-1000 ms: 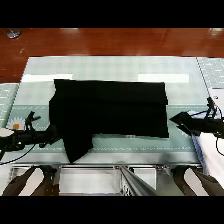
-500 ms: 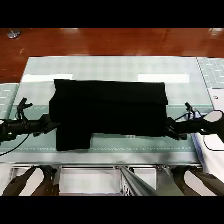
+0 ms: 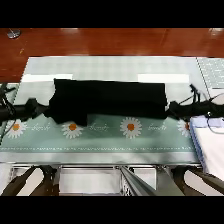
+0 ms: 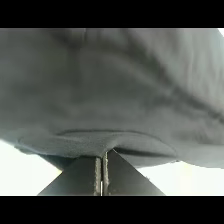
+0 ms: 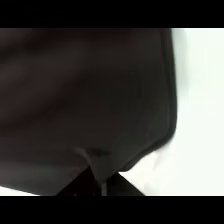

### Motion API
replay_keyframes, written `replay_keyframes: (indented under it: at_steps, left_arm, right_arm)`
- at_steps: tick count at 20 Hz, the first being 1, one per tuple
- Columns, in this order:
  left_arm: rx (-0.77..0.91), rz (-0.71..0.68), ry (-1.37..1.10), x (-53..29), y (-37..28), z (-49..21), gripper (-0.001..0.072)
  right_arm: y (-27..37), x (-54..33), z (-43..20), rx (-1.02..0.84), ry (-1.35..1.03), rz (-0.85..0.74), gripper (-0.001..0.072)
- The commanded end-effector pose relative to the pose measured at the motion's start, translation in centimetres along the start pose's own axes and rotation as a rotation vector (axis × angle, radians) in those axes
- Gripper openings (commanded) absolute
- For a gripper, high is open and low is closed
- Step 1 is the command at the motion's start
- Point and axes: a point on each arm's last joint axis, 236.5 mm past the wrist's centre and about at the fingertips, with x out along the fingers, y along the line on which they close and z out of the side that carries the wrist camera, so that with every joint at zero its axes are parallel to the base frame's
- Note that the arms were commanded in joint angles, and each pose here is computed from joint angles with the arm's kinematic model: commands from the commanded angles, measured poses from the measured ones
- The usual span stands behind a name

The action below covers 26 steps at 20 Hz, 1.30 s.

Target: Fold the shirts.

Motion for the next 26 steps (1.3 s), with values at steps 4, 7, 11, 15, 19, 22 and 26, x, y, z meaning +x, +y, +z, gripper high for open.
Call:
replay_keyframes:
  at_steps: [4, 7, 11, 15, 19, 22, 26]
  left_arm:
    - [0.072, 0.001, -0.007, 6.6, -3.1, 8.3, 0.0024]
    - [0.061, -0.011, 0.042, 10.8, -3.7, 11.3, 0.0023]
    - [0.003, -0.028, 0.169, 14.1, -2.9, 11.4, 0.0120]
    - [0.052, 0.117, 0.295, 11.6, 0.7, 11.0, 0.0701]
    - [0.051, 0.199, 0.097, 5.9, 1.5, 16.0, 0.0700]
    - [0.134, 0.178, -0.043, 4.0, -2.5, 18.2, 0.0700]
    - [0.233, 0.137, -0.090, 4.5, -7.4, 17.8, 0.0700]
  right_arm:
    - [4.6, 0.4, 11.1, -0.064, -0.173, 0.034, 0.0020]
    - [4.3, 2.0, 14.3, -0.036, -0.166, 0.038, 0.0020]
    - [4.3, 4.1, 16.4, -0.025, -0.142, 0.062, 0.0191]
    - [1.9, 1.3, 18.5, -0.040, -0.163, 0.029, 0.0624]
    - [-4.7, 0.7, 16.5, 0.109, -0.047, -0.077, 0.0623]
    - [-3.9, 4.0, 13.3, 0.100, 0.117, -0.044, 0.0622]
    - [-0.3, 7.5, 11.4, 0.036, 0.195, 0.019, 0.0622]
